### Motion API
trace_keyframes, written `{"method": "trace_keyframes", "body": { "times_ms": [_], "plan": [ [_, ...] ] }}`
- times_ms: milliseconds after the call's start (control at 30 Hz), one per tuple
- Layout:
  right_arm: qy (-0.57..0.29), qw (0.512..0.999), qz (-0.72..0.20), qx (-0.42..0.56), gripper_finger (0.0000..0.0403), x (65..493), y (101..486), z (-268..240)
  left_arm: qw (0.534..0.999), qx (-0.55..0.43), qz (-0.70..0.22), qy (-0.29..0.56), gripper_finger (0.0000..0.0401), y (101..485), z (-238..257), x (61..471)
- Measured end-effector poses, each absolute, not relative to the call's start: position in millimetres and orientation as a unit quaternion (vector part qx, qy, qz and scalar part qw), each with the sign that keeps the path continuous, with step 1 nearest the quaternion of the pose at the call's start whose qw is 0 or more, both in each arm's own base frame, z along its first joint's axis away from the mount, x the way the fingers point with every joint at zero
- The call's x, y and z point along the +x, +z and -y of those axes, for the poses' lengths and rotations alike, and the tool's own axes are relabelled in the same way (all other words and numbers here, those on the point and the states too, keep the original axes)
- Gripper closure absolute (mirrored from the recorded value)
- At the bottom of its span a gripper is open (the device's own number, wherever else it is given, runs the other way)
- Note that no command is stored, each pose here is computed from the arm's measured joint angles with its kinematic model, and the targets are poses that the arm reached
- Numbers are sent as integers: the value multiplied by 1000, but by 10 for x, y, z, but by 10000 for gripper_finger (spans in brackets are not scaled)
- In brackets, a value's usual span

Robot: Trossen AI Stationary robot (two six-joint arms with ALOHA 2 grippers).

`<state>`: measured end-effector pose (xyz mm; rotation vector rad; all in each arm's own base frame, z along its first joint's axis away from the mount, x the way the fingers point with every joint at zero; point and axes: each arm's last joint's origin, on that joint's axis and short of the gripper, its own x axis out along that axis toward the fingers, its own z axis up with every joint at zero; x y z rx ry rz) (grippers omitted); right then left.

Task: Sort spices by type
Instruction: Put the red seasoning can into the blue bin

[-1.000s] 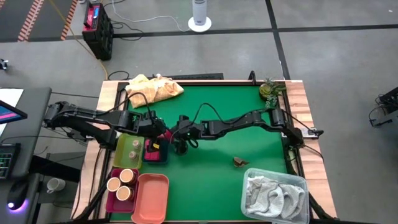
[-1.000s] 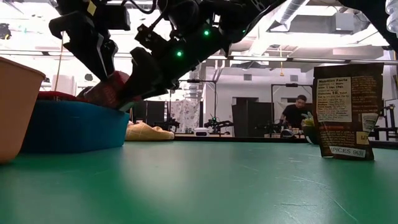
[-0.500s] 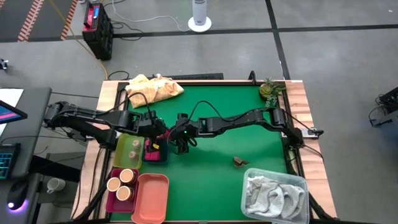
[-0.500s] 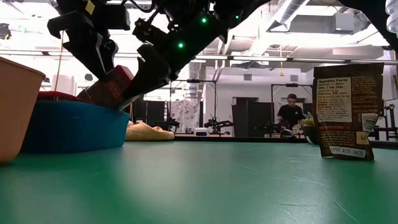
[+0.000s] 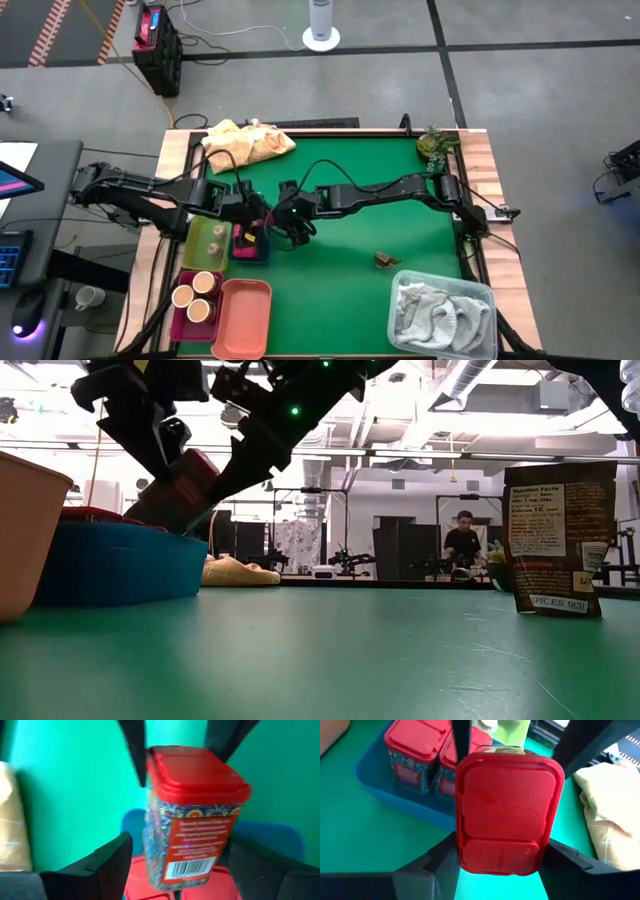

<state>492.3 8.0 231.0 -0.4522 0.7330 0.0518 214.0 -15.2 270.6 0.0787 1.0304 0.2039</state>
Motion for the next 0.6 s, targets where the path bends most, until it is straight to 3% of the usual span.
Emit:
{"method": "trace_keyframes", "body": {
  "times_ms": [267,600],
  "plan": [
    [19,908,-367,-199,155,4910,2331,-78,864,37,-485,129,120,2679,148,2180],
    [27,909,-375,-179,154,4896,2315,-93,845,49,-519,122,223,2446,221,2324]
  ]
}}
